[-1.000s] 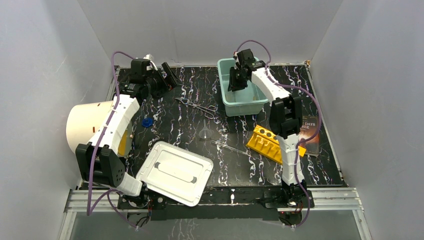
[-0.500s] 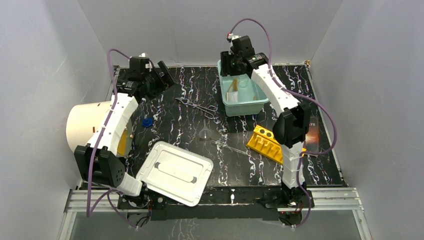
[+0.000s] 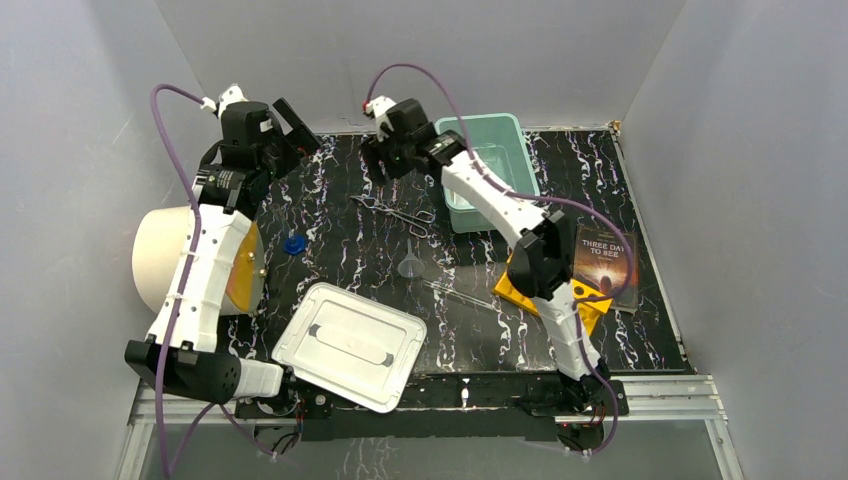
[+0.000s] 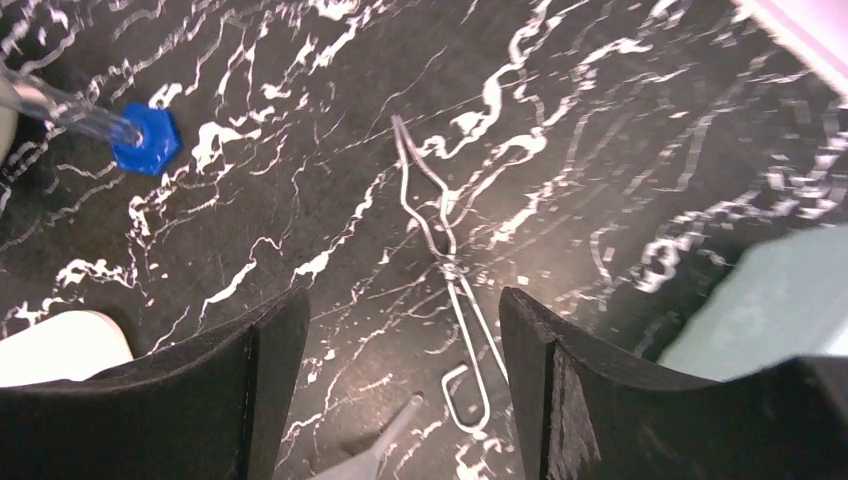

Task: Organize the chemistry lab equipment

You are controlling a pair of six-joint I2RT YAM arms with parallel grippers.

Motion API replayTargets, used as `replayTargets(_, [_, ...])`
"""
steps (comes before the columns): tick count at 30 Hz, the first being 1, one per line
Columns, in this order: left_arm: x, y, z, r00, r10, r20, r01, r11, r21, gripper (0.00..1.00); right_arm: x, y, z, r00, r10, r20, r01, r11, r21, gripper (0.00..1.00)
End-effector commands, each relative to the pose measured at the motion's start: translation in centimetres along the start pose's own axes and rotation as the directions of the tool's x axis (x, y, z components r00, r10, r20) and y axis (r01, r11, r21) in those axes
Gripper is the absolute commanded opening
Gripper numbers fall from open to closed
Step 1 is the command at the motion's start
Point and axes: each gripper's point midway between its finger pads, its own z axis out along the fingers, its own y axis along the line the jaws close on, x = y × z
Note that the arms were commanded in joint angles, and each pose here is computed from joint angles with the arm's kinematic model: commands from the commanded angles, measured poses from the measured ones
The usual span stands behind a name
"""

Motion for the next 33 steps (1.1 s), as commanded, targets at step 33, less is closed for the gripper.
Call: replayTargets(33, [2.5,-0.4,0.1,0.993,-0.036,-0.111,0.039,0.999,0.028,0.98,15.2,-0.1,11.5,0.949,-0.012,-0.316,-0.005,0.999,-0.053,0.60])
